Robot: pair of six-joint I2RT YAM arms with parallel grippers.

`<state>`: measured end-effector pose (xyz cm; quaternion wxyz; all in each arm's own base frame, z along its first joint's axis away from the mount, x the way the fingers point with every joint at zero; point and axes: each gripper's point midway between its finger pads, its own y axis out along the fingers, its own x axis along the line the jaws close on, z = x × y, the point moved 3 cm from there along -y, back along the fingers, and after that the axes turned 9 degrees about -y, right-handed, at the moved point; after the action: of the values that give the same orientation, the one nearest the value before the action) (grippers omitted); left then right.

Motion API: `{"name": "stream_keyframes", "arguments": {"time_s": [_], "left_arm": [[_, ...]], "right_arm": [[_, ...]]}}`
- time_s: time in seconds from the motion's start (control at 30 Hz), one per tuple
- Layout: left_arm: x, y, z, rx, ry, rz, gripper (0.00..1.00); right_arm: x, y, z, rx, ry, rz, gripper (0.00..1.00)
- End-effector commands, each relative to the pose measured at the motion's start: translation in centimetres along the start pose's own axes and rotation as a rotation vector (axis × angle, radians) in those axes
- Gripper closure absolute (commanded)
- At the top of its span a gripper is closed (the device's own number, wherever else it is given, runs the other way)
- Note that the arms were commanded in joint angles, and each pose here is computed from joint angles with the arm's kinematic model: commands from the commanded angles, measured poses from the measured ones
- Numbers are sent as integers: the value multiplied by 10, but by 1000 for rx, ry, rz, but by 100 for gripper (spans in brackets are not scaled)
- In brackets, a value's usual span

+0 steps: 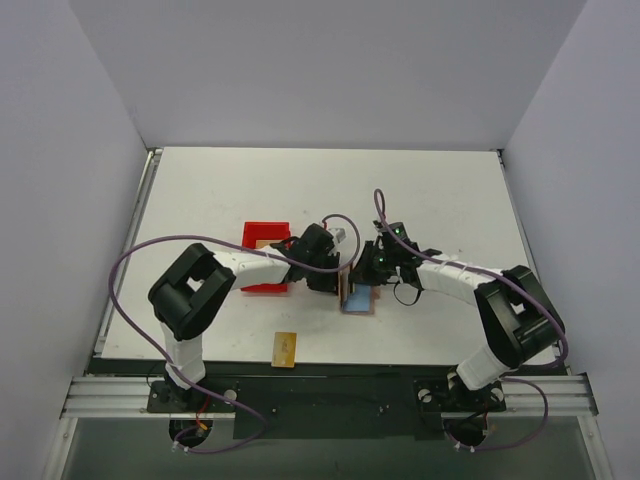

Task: Put the credit cards into the card holder
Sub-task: Insert the credit card into the card holder.

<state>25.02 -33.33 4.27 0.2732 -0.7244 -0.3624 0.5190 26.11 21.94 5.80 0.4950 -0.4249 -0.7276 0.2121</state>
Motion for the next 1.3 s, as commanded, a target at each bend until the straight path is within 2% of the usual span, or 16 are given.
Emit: {"name": "stream_keyframes", "arguments": {"time_s": [0.0,0.4,0.63,1.0,1.27], "left_arm": [[20,-13,-10,-38,48,-156,100],[28,-28,-22,-80,47,-200,100],[34,-23,-13,-43,18,-163,100],[22,-7,17,37,-15,-16,100],[-13,19,28,76,-55,170,100]], "right_arm": [[23,3,-1,9,-41,-58,100],[41,-12,-6,1,-74,-96,100],[54,-18,-8,-3,-100,-125,100],[51,-12,-1,23,-90,-121,100],[43,-19,4,27,-108,-88,100]]}}
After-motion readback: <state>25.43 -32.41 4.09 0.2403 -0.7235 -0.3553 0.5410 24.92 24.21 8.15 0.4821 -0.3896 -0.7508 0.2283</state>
